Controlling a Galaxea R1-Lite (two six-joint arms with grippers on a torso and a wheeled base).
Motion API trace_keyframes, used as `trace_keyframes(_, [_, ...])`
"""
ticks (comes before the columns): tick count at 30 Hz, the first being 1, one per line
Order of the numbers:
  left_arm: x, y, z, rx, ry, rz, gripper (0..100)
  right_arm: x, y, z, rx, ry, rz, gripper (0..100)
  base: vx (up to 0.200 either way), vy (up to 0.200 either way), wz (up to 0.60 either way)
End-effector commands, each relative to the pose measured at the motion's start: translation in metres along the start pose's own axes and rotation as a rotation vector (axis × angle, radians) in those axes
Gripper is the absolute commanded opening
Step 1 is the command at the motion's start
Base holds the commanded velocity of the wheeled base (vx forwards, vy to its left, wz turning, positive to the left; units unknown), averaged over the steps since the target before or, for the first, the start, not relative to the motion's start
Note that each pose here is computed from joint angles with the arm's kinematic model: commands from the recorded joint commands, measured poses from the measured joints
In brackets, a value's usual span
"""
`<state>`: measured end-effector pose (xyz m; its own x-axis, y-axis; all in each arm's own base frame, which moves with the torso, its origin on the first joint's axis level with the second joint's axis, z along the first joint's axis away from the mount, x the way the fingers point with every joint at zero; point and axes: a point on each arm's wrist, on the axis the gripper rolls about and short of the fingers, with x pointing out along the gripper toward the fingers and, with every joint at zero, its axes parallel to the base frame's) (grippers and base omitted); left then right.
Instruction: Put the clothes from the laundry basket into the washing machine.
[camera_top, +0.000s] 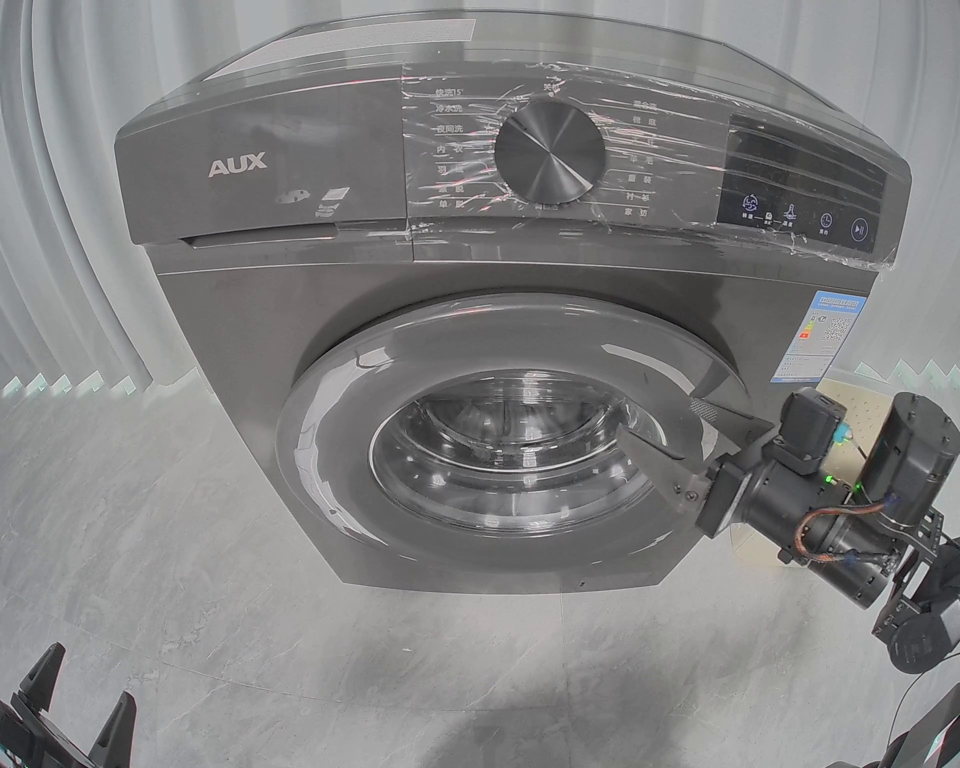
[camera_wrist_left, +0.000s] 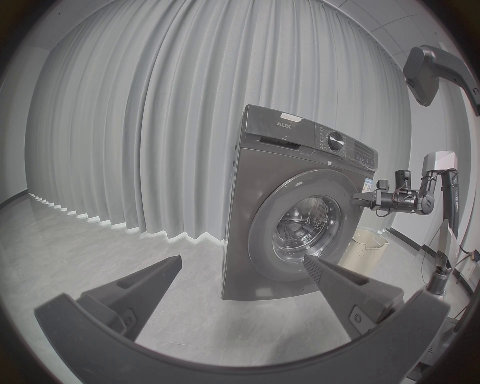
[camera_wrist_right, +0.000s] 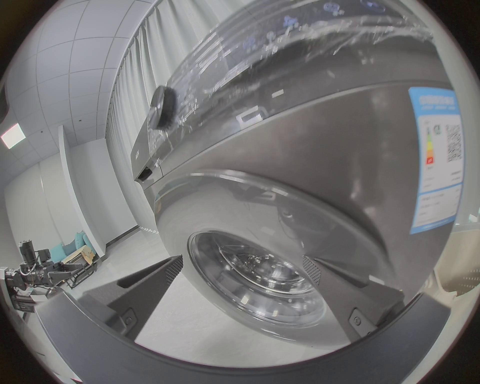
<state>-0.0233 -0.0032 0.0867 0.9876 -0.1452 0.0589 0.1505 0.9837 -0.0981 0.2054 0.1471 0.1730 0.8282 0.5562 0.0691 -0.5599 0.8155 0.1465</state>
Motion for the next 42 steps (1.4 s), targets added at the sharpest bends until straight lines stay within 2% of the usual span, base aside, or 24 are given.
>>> trace_keyframes(1, [0.0,0.0,-0.004,0.0,0.0,0.0,100,-0.035,0.008,0.002,-0.002,0.023,0.05,100,0.0,0.0,0.0])
trace_keyframes(7, [0.0,0.0,-0.004,-0.001,0.001,0.0,100,-0.08,-0.002,0.007,-0.036,-0.02,0.003,100,0.0,0.0,0.0])
trace_keyframes(10, [0.0,0.0,-0.004,-0.001,0.001,0.0,100,-0.102,-0.01,0.002,-0.064,-0.015,-0.038,100,0.0,0.0,0.0])
trace_keyframes(14, [0.0,0.0,-0.004,-0.001,0.001,0.0,100,-0.134,-0.022,-0.009,-0.091,-0.008,-0.117,100,0.0,0.0,0.0])
trace_keyframes(20, [0.0,0.0,-0.004,0.0,0.0,0.0,100,-0.167,-0.028,0.002,-0.146,-0.081,-0.23,100,0.0,0.0,0.0])
trace_keyframes(24, [0.0,0.0,-0.004,-0.002,0.0,0.0,100,-0.191,-0.027,0.002,-0.162,-0.109,-0.287,100,0.0,0.0,0.0])
trace_keyframes(28, [0.0,0.0,-0.004,-0.002,0.0,-0.002,100,-0.222,-0.022,-0.009,-0.174,-0.117,-0.373,100,0.0,0.0,0.0])
trace_keyframes(34, [0.0,0.0,-0.004,-0.002,0.001,-0.001,100,-0.261,-0.009,-0.042,-0.188,-0.087,-0.397,100,0.0,0.0,0.0])
trace_keyframes(38, [0.0,0.0,-0.004,-0.002,0.001,0.0,100,-0.274,-0.003,-0.062,-0.223,-0.076,-0.419,100,0.0,0.0,0.0])
trace_keyframes(42, [0.0,0.0,-0.004,-0.006,0.0,-0.002,100,-0.276,-0.003,-0.072,-0.19,-0.025,-0.449,100,0.0,0.0,0.0])
